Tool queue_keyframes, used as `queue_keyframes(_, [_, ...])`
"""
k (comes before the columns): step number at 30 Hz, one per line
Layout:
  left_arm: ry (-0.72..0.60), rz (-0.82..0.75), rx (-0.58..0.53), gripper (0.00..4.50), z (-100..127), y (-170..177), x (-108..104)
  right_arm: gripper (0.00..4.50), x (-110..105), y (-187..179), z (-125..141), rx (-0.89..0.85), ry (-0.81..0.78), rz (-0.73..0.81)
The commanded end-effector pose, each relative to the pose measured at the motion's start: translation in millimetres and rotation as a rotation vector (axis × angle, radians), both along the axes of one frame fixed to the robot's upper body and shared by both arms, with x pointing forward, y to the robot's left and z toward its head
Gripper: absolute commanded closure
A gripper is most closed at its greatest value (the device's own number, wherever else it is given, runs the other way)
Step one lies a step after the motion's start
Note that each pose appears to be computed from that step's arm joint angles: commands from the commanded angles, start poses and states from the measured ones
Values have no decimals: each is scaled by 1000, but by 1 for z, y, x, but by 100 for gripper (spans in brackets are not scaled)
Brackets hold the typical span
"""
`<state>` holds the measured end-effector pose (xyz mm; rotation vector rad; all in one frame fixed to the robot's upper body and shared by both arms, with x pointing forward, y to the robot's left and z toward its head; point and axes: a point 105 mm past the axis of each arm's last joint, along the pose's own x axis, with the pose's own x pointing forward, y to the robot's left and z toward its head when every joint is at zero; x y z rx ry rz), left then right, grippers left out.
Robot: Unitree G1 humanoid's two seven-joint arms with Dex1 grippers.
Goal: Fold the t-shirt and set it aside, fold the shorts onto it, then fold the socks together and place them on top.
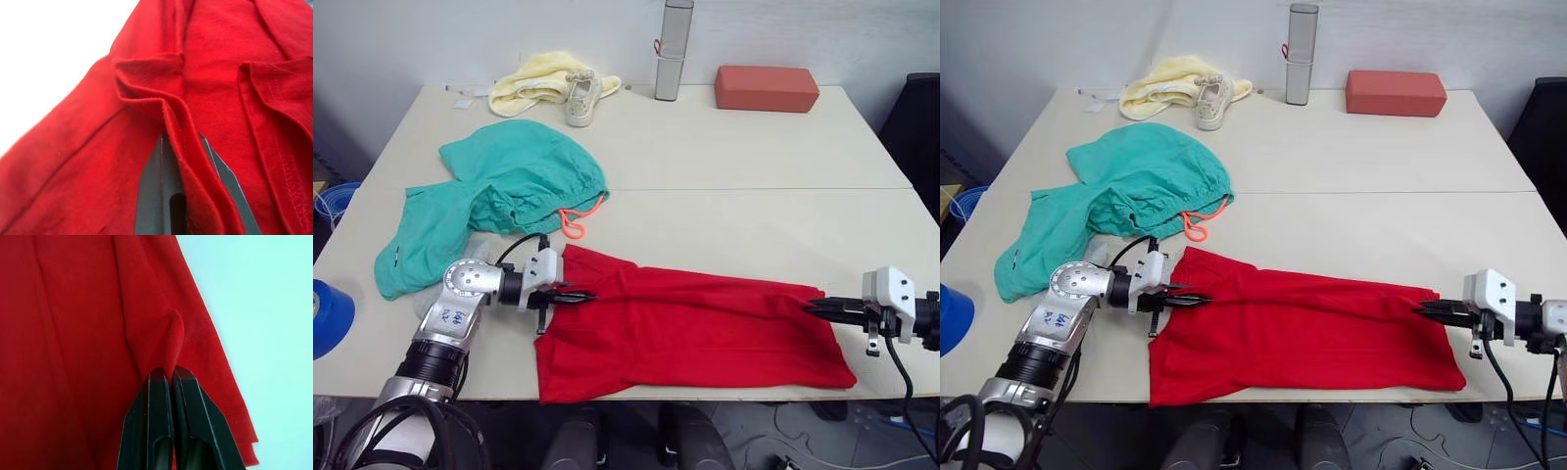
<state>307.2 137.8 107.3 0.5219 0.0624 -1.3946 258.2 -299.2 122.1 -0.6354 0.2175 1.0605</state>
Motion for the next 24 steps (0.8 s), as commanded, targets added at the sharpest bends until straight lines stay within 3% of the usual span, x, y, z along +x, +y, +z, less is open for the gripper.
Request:
queue_keyframes(1, [-94, -28, 11, 449, 1, 3, -4, 450, -6, -6, 2, -53, -96, 33])
queue_keyframes(12, [-169, -48, 84, 449, -21, 11, -9, 450, -11, -5, -25, -180, -183, 106])
queue_keyframes(16, [-144, -41, 18, 449, -18, 10, -11, 450, -9, -7, -26, -145, -169, 61])
queue_keyframes(18, [-136, -52, -9, 406, -15, 9, -13, 450, -9, -7, -23, -107, -149, 48])
queue_keyframes(19, [-139, -54, -23, 386, -13, 9, -13, 403, -9, -5, -21, -95, -149, 51])
queue_keyframes(21, [-134, -55, -36, 331, -10, 11, -13, 355, -13, -5, -19, -15, -35, 27])
queue_keyframes(24, [-114, -88, -52, 249, -3, 16, -17, 263, -12, -4, -9, -11, -69, 28])
